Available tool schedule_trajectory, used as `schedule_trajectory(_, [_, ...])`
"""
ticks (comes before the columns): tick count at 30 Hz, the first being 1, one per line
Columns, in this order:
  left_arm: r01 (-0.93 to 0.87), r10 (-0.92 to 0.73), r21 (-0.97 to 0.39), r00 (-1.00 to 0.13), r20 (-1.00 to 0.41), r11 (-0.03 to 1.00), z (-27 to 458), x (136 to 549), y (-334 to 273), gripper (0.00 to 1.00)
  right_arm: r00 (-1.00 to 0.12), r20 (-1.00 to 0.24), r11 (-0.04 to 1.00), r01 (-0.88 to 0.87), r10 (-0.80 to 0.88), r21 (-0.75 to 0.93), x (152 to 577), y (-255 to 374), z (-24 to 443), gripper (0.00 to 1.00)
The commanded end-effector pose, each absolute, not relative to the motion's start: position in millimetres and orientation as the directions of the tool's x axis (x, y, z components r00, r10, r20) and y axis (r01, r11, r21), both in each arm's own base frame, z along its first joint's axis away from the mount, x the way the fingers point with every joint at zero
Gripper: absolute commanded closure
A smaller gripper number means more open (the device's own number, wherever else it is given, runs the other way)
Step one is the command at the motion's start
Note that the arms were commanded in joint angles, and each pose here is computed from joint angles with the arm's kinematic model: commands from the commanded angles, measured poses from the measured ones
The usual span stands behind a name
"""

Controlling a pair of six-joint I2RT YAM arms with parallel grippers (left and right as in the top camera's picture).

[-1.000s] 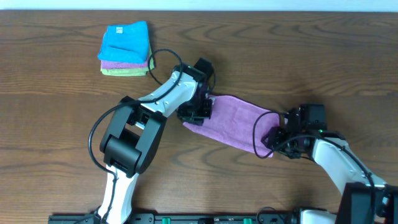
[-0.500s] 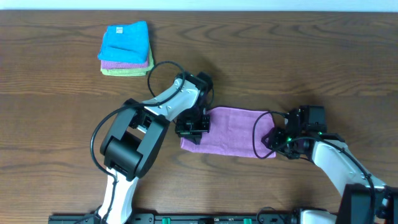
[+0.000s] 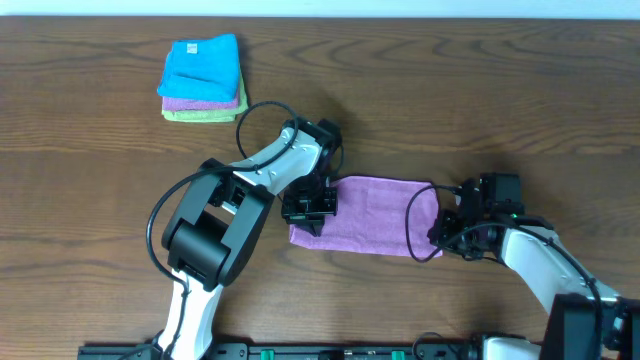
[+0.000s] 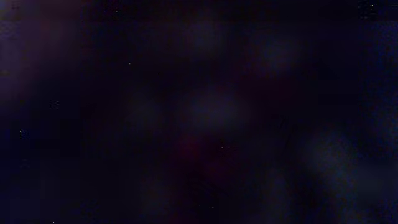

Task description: Fold the cloth

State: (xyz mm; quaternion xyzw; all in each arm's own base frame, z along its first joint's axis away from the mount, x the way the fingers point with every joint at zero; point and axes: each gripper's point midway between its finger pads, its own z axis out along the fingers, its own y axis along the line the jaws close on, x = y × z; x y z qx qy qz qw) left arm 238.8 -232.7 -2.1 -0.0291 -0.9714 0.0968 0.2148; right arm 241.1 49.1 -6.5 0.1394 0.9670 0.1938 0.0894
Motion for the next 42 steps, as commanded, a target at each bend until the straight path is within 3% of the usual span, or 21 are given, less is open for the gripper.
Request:
schedule_trajectory(1, [-0.001,0.081,-0.186,-0.896,0.436,0.983,-10.6,235.1,-231.0,0.94,-0.954,-0.089,0.909,0.241,0.286,0.340,228.2,40.7,-21.3,0.98])
schedule_trajectory(13, [-0.001,0.082,-0.185,-0.896,0.436,0.983,-10.6,235.0,-230.8,0.94,-0.949,-0.202,0.917,0.156,0.243,0.368,273.3,52.6,38.8,0.99])
schedule_trajectory(22, [-0.001,0.082,-0.187,-0.898,0.433,0.982,-10.9,235.7,-231.4,0.94,-0.961,-0.194,0.914,0.108,0.197,0.390,271.8,83.7,54.9,0.98])
schedule_trajectory(35, [-0.001,0.082,-0.187,-0.898,0.433,0.982,-10.9,235.7,-231.4,0.94,-0.948,-0.297,0.908,-0.019,0.117,0.418,296.6,122.7,105.5,0.98])
schedule_trajectory(42, [0.000,0.084,-0.194,-0.902,0.423,0.981,-8.9,239.6,-233.5,0.94,-0.957,-0.283,0.905,-0.059,0.069,0.420,287.7,138.3,107.9,0.98])
